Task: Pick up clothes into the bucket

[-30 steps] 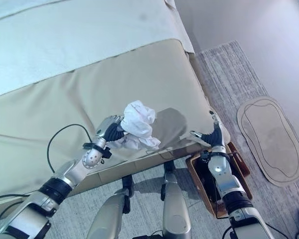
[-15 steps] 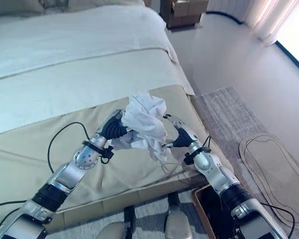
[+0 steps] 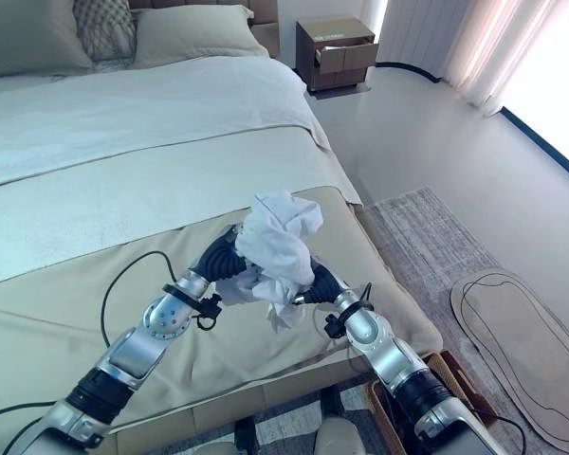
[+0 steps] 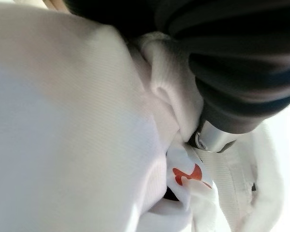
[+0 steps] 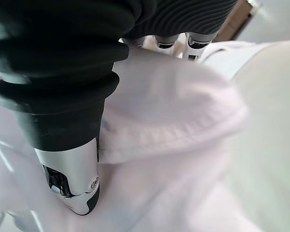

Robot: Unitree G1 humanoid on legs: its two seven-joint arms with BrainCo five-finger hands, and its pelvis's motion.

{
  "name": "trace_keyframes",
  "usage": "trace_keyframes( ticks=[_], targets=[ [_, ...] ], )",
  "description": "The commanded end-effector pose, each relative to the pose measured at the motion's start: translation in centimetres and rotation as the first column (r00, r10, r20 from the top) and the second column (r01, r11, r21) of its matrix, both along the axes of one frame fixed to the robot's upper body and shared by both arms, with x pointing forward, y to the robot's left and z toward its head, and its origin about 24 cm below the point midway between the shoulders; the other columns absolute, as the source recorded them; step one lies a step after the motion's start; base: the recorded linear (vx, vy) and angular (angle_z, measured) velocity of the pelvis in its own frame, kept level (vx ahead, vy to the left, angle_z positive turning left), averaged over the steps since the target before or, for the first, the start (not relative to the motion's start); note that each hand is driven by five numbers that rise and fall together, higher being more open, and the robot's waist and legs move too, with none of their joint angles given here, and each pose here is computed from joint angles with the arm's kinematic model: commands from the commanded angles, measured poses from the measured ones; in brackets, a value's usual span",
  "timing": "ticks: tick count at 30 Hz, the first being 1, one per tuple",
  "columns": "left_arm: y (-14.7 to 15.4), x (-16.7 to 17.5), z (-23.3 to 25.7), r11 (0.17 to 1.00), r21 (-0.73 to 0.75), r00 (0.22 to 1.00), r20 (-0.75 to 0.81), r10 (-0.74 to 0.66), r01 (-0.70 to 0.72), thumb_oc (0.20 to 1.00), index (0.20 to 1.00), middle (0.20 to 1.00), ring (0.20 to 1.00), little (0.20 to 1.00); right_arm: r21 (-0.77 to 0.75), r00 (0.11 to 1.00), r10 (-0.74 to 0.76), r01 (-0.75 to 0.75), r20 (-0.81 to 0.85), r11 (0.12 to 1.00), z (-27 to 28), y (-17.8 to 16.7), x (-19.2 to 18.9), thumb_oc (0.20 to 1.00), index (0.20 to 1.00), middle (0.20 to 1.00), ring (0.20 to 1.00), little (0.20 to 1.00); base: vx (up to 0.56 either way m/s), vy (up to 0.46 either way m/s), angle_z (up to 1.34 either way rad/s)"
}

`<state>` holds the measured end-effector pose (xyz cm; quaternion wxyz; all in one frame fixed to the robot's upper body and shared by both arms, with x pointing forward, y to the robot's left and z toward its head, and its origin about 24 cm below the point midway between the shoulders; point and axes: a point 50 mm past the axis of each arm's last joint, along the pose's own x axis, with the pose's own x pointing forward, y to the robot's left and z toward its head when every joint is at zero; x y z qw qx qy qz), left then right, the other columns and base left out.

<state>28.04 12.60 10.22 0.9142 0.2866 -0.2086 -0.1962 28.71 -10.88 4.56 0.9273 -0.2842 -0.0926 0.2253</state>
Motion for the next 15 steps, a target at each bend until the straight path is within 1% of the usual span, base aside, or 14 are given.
trace_keyframes(
  ticks=[1, 4, 6, 8, 10, 15],
  targets=[
    [-0.4, -0.4, 3.5, 0.988, -0.149, 0.990, 0.137, -0.024, 0.045, 0.200, 0.200, 0.200, 0.200, 0.200, 0.191, 0.998, 0.054, -0.058, 0.023, 0.980, 1.8, 2.0, -0.1, 1.000, 1.000, 1.000, 1.000, 1.000, 0.00, 0.000, 0.00],
    [-0.9, -0.5, 3.7, 0.984, -0.165, 0.990, 0.138, -0.038, 0.061, 0.200, 0.200, 0.200, 0.200, 0.200, 0.250, 0.997, 0.066, -0.053, -0.046, 0.967, 0.9, 2.9, -0.2, 1.000, 1.000, 1.000, 1.000, 1.000, 0.00, 0.000, 0.00],
    [-1.2, -0.5, 3.9, 0.981, -0.176, 0.989, 0.140, -0.052, 0.077, 0.200, 0.200, 0.200, 0.200, 0.200, 0.263, 0.996, 0.072, -0.055, -0.059, 0.963, 0.8, 3.3, -0.2, 1.000, 1.000, 1.000, 1.000, 1.000, 0.00, 0.000, 0.00],
    [-1.9, -0.7, 4.3, 0.968, -0.223, 0.987, 0.130, -0.089, 0.117, 0.200, 0.200, 0.200, 0.200, 0.200, 0.335, 0.992, 0.091, -0.057, -0.084, 0.940, 1.1, 4.3, 0.0, 1.000, 1.000, 1.000, 1.000, 1.000, 0.00, 0.000, 0.00],
    [-2.2, -0.8, 4.2, 0.959, -0.246, 0.987, 0.111, -0.119, 0.143, 0.200, 0.200, 0.200, 0.200, 0.200, 0.366, 0.994, 0.086, -0.058, -0.062, 0.929, 2.1, 4.4, 0.4, 1.000, 1.000, 1.000, 1.000, 1.000, 0.00, 0.000, 0.00],
    [-2.8, -0.9, 3.7, 0.944, -0.277, 0.983, 0.051, -0.174, 0.181, 0.200, 0.200, 0.200, 0.200, 0.200, 0.430, 0.985, 0.171, -0.149, -0.013, 0.890, 4.1, 4.9, -0.3, 1.000, 1.000, 1.000, 1.000, 1.000, 0.00, 0.000, 0.00]
  ],
)
